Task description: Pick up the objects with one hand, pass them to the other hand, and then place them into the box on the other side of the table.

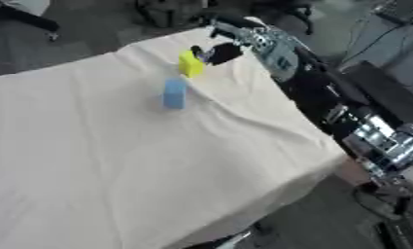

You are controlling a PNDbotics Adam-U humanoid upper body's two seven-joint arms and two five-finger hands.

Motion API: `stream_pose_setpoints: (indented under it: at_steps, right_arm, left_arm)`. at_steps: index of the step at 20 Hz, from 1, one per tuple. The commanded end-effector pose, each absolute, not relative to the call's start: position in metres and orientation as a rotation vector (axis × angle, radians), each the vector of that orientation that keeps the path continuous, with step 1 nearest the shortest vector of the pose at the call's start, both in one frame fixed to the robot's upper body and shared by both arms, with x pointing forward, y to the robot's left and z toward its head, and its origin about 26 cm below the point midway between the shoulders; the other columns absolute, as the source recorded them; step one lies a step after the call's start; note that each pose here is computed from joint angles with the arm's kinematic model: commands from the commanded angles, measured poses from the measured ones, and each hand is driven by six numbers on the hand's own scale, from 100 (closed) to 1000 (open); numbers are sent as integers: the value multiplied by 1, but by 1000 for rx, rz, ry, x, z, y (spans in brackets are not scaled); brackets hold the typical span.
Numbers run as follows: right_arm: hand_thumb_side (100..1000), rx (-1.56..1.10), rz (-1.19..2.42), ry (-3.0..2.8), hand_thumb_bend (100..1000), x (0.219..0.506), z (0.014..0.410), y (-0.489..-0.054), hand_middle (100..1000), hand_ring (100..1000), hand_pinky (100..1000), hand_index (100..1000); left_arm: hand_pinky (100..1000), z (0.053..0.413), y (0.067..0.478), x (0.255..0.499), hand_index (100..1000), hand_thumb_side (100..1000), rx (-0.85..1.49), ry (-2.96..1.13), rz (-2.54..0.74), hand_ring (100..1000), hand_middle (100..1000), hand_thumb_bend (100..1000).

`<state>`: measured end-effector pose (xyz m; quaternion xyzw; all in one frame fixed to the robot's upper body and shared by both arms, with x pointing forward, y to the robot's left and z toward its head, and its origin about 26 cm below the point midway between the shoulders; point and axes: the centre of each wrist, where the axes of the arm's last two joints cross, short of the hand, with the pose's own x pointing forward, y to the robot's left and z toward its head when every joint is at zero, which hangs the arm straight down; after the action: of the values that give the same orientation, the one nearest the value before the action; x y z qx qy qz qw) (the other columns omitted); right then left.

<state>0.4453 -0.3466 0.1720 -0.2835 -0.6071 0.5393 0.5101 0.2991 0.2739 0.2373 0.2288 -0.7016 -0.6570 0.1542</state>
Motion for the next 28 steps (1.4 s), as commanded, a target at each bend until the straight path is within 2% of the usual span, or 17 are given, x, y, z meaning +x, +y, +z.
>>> stream_pose_setpoints:
  at_steps: [1, 8, 16, 20, 23, 25, 26, 27, 28]
  right_arm:
    - [756, -685, 1393, -1400, 100, 451, 182, -341, 1000, 978, 848, 1000]
    - [840, -671, 1556, -1297, 100, 457, 171, -315, 1000, 973, 871, 1000]
    - [724, -754, 1677, -1201, 100, 457, 160, -305, 1000, 966, 906, 1000]
    - [764, -783, 1703, -1180, 100, 458, 154, -303, 978, 960, 909, 1000]
    - [734, -787, 1725, -1157, 100, 458, 146, -301, 950, 952, 910, 1000]
    - [658, -784, 1734, -1138, 100, 459, 140, -300, 915, 943, 903, 1000]
    - [509, -788, 1738, -1133, 100, 459, 138, -300, 860, 926, 897, 1000]
    - [314, -800, 1740, -1135, 100, 459, 137, -299, 794, 893, 881, 1000]
    - [309, -829, 1732, -1157, 100, 458, 138, -299, 730, 865, 867, 1000]
  left_arm:
    - [730, 244, 271, 298, 997, 142, 634, -2025, -1907, 1000, 844, 524]
    - [724, 243, 271, 298, 991, 148, 616, -2014, -1888, 1000, 844, 492]
    - [719, 242, 271, 298, 987, 147, 622, -2002, -1872, 1000, 839, 469]
    - [717, 241, 271, 298, 983, 151, 624, -2004, -1862, 1000, 840, 453]
    - [715, 241, 270, 298, 982, 144, 620, -2005, -1858, 1000, 839, 451]
    - [713, 241, 269, 298, 981, 147, 619, -2005, -1859, 1000, 837, 450]
    - [706, 241, 270, 298, 973, 137, 620, -2007, -1857, 1000, 831, 442]
    - [701, 242, 270, 298, 968, 130, 623, -2010, -1850, 1000, 827, 437]
    - [699, 242, 270, 298, 965, 125, 627, -2014, -1842, 1000, 825, 435]
